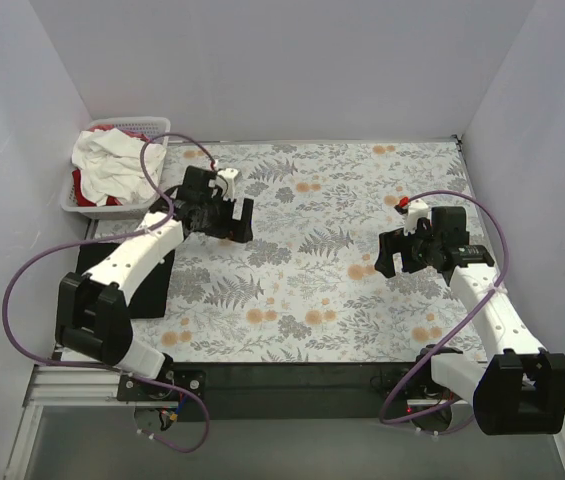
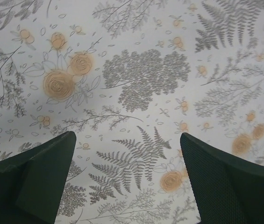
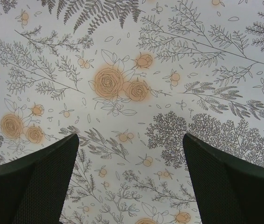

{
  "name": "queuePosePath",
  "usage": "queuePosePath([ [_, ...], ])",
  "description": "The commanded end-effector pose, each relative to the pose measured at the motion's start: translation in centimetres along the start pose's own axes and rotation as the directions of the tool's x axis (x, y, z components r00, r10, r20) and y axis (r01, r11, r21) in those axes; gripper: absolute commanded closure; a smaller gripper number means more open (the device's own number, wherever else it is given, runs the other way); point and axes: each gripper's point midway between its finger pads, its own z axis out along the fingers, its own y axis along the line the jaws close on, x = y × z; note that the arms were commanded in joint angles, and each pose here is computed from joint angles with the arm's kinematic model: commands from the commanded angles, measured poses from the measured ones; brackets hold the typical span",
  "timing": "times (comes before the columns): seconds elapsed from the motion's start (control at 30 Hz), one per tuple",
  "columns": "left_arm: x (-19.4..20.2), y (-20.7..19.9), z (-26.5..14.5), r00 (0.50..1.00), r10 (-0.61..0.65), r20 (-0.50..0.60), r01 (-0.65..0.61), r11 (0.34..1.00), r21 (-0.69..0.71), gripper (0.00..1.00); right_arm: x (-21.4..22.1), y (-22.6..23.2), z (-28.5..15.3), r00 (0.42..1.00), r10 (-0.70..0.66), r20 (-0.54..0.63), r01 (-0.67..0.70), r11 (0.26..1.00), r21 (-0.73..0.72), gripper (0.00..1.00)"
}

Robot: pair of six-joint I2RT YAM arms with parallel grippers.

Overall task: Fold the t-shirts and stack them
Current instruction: Grab the tshirt from the pile

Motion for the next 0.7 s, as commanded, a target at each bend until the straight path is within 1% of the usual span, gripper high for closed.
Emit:
queuePosePath([
  [0.0, -5.6, -3.1, -3.1, 0.997, 0.059, 0.055, -0.067, 0.986, 0.152, 0.05, -1.6, -0.4, -0.2, 0.999, -0.006, 0.036, 0.006, 1.0, 0.015, 0.01],
  [0.07, -7.8, -2.8, -3.7, 0.997, 0.049, 0.054, -0.059, 0.974, 0.217, 0.06, -1.5, -0.8, 0.0, 1.0, -0.001, 0.026, 0.0, 0.999, 0.035, 0.02],
  [0.1, -10.6, -2.7, -5.3, 0.994, 0.039, 0.1, -0.062, 0.97, 0.237, 0.05, -1.5, -1.0, 0.0, 1.0, -0.009, 0.023, 0.008, 0.999, 0.043, 0.01],
  [0.13, -12.6, -0.6, -6.5, 0.991, -0.004, 0.134, -0.028, 0.972, 0.233, 0.06, -1.5, -1.2, -0.1, 1.0, -0.013, 0.022, 0.012, 0.999, 0.053, 0.02],
  [0.17, -13.5, 0.7, -5.9, 0.991, -0.047, 0.124, 0.015, 0.969, 0.247, 0.06, -1.4, -1.2, -0.2, 1.0, -0.016, 0.024, 0.015, 0.998, 0.055, 0.02],
  [0.2, -16.8, 1.7, -8.1, 0.98, -0.046, 0.194, 0.002, 0.974, 0.224, 0.05, -1.4, -1.1, -0.3, 0.999, -0.022, 0.025, 0.021, 0.999, 0.045, 0.02],
  [0.23, -17.8, 4.3, -8.6, 0.975, -0.073, 0.211, 0.033, 0.982, 0.186, 0.05, -1.4, -0.8, -0.3, 0.999, -0.033, 0.027, 0.032, 0.999, 0.03, 0.02],
  [0.27, -18.2, 6.7, -7.6, 0.977, -0.094, 0.193, 0.068, 0.988, 0.136, 0.05, -1.4, -0.3, -0.3, 0.999, -0.038, 0.028, 0.038, 0.999, 0.001, 0.02],
  [0.3, -20.5, 8.3, -9.1, 0.961, -0.082, 0.264, 0.062, 0.995, 0.083, 0.05, -1.4, -0.2, -0.4, 0.999, -0.038, 0.029, 0.039, 0.999, -0.006, 0.02],
  [0.33, -21.1, 11.7, -10.0, 0.948, -0.116, 0.296, 0.113, 0.993, 0.028, 0.05, -1.4, -0.1, -0.4, 0.999, -0.042, 0.028, 0.042, 0.999, -0.013, 0.02],
  [0.4, -22.0, 15.8, -10.2, 0.93, -0.144, 0.339, 0.168, 0.985, -0.041, 0.05, -1.3, 0.2, -0.4, 0.999, -0.043, 0.03, 0.043, 0.999, -0.026, 0.01],
  [0.43, -22.4, 18.3, -11.4, 0.916, -0.149, 0.373, 0.193, 0.977, -0.086, 0.05, -1.2, 0.2, -0.3, 0.999, -0.043, 0.025, 0.044, 0.999, -0.031, 0.02],
  [0.47, -22.5, 20.5, -11.0, 0.911, -0.151, 0.385, 0.211, 0.97, -0.12, 0.05, -1.0, 0.4, -0.2, 0.999, -0.045, 0.023, 0.046, 0.998, -0.044, 0.02],
  [0.5, -22.2, 23.2, -11.8, 0.898, -0.16, 0.41, 0.247, 0.954, -0.171, 0.05, -0.7, 0.5, 0.0, 0.999, -0.045, 0.013, 0.045, 0.998, -0.051, 0.02],
  [0.53, -21.6, 24.6, -11.7, 0.894, -0.171, 0.415, 0.265, 0.947, -0.18, 0.05, -0.3, 0.4, 0.3, 0.999, -0.038, -0.004, 0.038, 0.998, -0.056, 0.02],
  [0.57, -22.2, 26.1, -12.1, 0.876, -0.159, 0.455, 0.27, 0.944, -0.19, 0.05, -0.3, 0.4, 0.4, 0.999, -0.038, -0.008, 0.038, 0.998, -0.058, 0.01],
  [0.63, -21.5, 28.8, -12.6, 0.866, -0.158, 0.475, 0.287, 0.934, -0.212, 0.05, -0.1, 0.2, 0.6, 0.999, -0.037, -0.022, 0.035, 0.998, -0.059, 0.02],
  [0.67, -21.4, 29.9, -12.0, 0.866, -0.148, 0.479, 0.289, 0.928, -0.236, 0.05, -0.1, 0.3, 0.7, 0.999, -0.035, -0.025, 0.033, 0.997, -0.066, 0.01],
])
